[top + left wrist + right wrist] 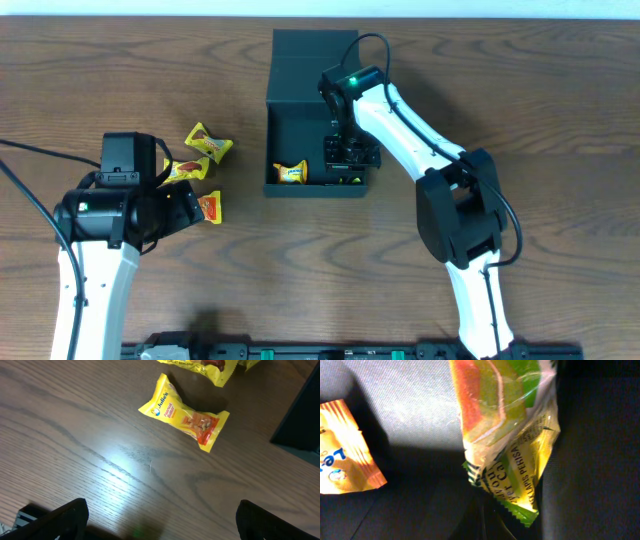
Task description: Pack container
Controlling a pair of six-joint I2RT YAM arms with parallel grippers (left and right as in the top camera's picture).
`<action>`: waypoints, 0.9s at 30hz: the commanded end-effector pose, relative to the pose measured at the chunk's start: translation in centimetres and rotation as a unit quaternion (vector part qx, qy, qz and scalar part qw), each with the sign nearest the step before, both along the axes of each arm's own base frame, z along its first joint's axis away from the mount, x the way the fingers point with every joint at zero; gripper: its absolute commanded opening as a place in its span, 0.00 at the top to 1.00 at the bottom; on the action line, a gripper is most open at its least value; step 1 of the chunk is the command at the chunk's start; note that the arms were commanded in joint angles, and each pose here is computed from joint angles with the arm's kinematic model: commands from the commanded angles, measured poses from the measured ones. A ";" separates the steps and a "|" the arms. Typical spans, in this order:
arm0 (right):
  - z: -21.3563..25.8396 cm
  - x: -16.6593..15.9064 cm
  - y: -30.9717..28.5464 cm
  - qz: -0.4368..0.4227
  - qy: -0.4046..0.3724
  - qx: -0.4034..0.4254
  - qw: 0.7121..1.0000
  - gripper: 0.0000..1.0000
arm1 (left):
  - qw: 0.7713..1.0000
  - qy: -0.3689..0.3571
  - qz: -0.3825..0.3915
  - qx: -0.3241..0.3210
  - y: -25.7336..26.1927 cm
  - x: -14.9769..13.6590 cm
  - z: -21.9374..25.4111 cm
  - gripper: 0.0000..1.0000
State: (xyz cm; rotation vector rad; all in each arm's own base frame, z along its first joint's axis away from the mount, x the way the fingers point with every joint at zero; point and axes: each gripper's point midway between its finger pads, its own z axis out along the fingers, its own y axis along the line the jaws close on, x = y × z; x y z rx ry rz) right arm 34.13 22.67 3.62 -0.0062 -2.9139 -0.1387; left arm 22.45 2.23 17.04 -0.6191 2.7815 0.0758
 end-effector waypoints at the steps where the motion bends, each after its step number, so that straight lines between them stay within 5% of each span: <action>1: 1.3 0.5 1.6 0.011 -0.016 0.025 0.999 0.99 | 1.000 -0.001 0.003 0.013 0.5 0.1 0.2 0.05; 9: 3.5 5.3 3.6 0.062 -0.127 0.056 0.988 0.99 | 1.000 -0.001 0.003 0.013 0.5 0.1 0.2 0.04; 19: 1.9 9.7 2.5 0.126 -0.219 -0.005 0.968 0.99 | 1.000 -0.001 0.003 0.012 0.5 0.1 0.2 0.04; 27: -0.5 8.8 1.4 0.134 -0.186 -0.033 0.973 0.99 | 1.000 -0.001 0.003 0.012 0.5 0.1 0.2 0.05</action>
